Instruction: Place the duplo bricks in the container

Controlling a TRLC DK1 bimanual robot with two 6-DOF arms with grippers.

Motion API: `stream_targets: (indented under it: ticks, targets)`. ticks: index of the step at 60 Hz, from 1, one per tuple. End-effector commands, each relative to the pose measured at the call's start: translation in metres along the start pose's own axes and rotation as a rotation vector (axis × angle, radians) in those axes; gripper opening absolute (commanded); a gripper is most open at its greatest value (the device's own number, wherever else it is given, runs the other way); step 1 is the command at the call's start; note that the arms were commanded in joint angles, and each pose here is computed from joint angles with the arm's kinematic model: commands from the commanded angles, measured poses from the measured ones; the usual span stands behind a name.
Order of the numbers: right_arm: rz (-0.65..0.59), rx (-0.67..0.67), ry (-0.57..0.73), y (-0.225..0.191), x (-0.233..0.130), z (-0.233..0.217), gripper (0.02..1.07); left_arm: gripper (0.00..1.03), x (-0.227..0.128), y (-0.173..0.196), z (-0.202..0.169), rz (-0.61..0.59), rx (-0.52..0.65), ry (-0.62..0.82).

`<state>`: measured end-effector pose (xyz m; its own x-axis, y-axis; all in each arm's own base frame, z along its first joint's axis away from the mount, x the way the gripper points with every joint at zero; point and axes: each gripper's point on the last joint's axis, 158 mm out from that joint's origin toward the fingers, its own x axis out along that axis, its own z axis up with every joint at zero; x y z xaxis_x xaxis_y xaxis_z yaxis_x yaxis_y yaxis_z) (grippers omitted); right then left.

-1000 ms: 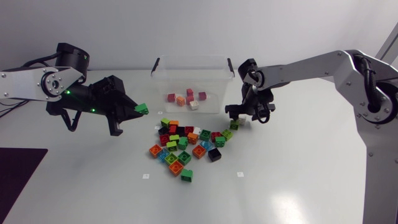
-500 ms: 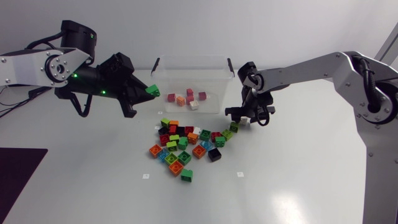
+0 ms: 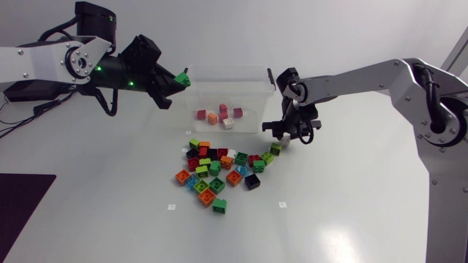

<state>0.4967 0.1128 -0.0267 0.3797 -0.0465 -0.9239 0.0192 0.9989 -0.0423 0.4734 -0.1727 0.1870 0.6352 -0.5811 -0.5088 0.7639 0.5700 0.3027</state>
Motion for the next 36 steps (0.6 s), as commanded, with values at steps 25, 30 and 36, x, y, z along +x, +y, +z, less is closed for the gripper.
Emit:
stream_targets:
  ticks: [25,30,36]
  targets:
    - [-0.023,0.036,-0.015,-0.026,-0.022,0.002,0.29,0.23,0.043,0.028,0.027,0.053,-0.087,-0.029]
    - [-0.016,0.031,-0.048,-0.029,-0.041,0.01,0.28,0.23,0.053,0.033,0.025,0.061,-0.101,-0.022]
    - [-0.002,0.03,-0.091,-0.029,-0.063,0.022,0.26,0.24,0.065,0.037,0.024,0.069,-0.111,-0.014]
